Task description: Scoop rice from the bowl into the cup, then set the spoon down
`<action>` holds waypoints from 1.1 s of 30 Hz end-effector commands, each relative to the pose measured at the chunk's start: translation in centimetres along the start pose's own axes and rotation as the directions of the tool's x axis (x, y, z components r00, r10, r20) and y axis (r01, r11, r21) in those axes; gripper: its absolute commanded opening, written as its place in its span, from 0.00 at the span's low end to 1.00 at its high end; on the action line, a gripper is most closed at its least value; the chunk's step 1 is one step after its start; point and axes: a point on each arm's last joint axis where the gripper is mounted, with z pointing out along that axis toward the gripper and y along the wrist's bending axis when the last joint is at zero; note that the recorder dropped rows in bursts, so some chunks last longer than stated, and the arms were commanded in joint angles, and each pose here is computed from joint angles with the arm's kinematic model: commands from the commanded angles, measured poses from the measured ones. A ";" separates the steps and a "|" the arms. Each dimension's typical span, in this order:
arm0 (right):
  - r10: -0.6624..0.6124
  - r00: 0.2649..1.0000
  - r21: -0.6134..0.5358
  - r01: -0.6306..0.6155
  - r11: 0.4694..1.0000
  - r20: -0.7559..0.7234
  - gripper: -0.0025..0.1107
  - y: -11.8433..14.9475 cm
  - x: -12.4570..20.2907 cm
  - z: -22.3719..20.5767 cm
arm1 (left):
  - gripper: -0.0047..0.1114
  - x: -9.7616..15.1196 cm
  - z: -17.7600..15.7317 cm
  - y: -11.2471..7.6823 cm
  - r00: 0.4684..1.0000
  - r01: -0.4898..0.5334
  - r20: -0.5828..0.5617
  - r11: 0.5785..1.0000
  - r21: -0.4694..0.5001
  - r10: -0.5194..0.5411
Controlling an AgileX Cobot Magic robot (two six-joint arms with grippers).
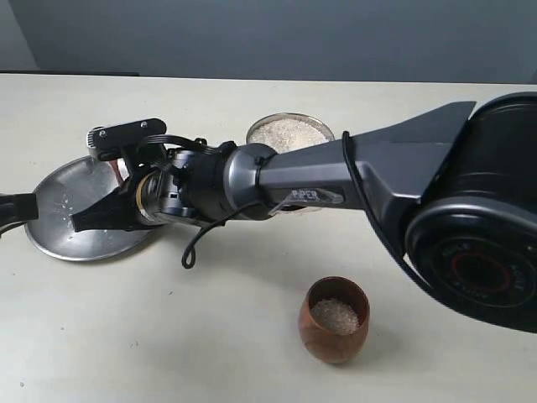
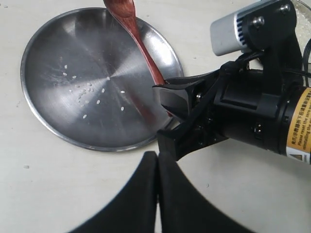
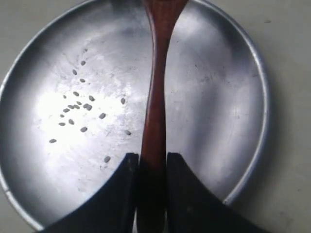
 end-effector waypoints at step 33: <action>-0.215 0.976 0.238 0.214 0.947 -0.021 0.29 -1.8 -4.4 -9.2 | 0.04 -0.1 0.0 -0.1 1.000 -0.007 -0.001 1.000 0.003 0.007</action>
